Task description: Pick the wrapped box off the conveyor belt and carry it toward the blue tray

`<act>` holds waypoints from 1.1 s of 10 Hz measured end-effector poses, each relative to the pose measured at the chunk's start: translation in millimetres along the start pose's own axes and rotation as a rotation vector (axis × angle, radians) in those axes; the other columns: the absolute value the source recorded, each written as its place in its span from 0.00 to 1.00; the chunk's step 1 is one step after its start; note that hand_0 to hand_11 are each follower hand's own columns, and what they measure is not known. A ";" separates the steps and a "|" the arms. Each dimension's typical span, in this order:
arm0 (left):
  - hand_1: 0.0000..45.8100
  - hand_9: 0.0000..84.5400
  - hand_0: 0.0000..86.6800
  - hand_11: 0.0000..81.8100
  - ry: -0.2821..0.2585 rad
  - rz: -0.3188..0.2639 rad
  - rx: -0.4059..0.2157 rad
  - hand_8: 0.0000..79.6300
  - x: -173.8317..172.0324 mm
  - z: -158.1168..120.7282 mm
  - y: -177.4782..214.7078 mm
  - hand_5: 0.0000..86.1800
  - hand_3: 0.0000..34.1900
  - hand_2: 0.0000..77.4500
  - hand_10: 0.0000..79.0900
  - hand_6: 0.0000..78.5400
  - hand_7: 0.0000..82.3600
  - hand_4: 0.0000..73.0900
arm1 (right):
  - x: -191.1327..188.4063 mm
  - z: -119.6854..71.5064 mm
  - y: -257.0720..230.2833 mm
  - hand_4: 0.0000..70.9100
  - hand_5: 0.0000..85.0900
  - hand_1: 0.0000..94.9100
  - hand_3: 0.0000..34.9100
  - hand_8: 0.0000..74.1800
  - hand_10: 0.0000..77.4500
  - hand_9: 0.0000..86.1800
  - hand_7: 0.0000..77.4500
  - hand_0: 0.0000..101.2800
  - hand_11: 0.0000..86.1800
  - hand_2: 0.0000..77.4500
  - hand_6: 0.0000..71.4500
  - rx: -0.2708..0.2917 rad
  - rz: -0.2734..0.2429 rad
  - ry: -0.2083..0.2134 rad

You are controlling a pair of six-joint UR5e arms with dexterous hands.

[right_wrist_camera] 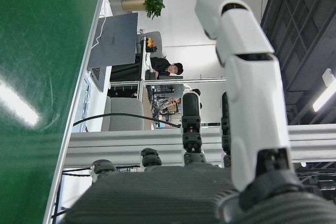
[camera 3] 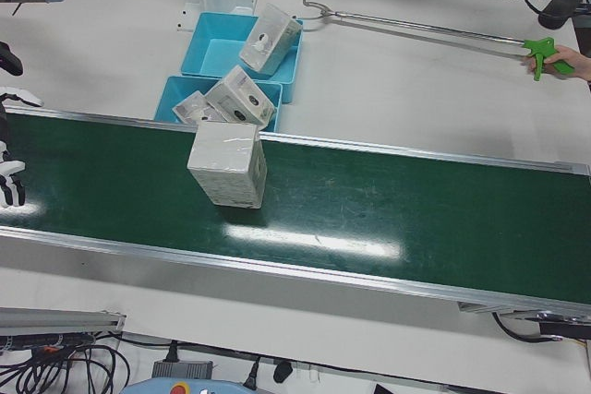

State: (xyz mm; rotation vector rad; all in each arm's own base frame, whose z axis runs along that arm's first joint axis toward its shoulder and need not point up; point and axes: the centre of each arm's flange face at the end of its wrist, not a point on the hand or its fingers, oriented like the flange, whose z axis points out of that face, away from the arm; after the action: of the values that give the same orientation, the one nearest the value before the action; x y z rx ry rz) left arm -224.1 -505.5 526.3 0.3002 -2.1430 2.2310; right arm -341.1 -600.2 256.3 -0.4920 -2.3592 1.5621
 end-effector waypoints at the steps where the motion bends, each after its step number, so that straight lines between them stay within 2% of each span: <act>1: 0.00 0.00 0.00 0.00 0.000 0.000 0.000 0.00 0.0 0.0 0.0 0.01 0.00 0.01 0.01 0.01 0.00 0.00 | -0.6 0.0 0.6 0.21 0.46 0.22 0.64 0.00 0.00 0.09 0.40 0.52 0.02 0.34 0.11 -0.001 0.000 -0.001; 2: 0.00 0.00 0.00 0.00 0.000 0.000 0.000 0.00 0.0 0.0 0.0 0.01 0.00 0.01 0.01 0.01 0.00 0.00 | -0.7 0.0 1.2 0.21 0.46 0.22 0.68 0.02 0.00 0.08 0.40 0.51 0.02 0.33 0.11 -0.002 0.000 -0.001; 7: 0.00 0.00 0.00 0.00 0.000 0.000 0.000 0.00 0.0 0.0 0.0 0.01 0.00 0.01 0.00 0.00 0.00 0.00 | 1.1 -1.2 0.0 0.22 0.46 0.22 0.68 0.01 0.00 0.09 0.39 0.51 0.01 0.37 0.11 0.000 -0.001 0.001; 8: 0.00 0.00 0.00 0.00 0.000 0.000 0.000 0.00 0.0 0.0 0.0 0.01 0.00 0.01 0.00 0.00 0.00 0.00 | 5.0 -0.8 -0.2 0.19 0.46 0.22 0.69 0.01 0.00 0.09 0.39 0.52 0.01 0.36 0.11 0.001 -0.002 0.006; 9: 0.00 0.00 0.00 0.00 0.000 0.000 0.000 0.00 0.0 0.0 0.0 0.01 0.00 0.01 0.00 0.00 0.00 0.00 | 8.6 -0.1 0.2 0.19 0.46 0.22 0.65 0.01 0.00 0.09 0.39 0.51 0.01 0.36 0.11 0.001 -0.003 0.010; 11: 0.00 0.00 0.00 0.00 0.000 0.000 0.000 0.00 0.0 0.0 0.0 0.01 0.00 0.01 0.01 0.00 0.01 0.00 | 12.9 -0.6 -2.9 0.22 0.46 0.22 0.65 0.01 0.00 0.09 0.39 0.51 0.02 0.36 0.10 0.008 -0.009 0.016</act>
State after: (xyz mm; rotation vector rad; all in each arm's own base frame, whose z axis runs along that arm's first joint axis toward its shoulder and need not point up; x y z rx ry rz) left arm -224.1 -505.4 526.3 0.3002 -2.1430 2.2310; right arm -353.0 -595.3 259.7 -0.4891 -2.3394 1.5572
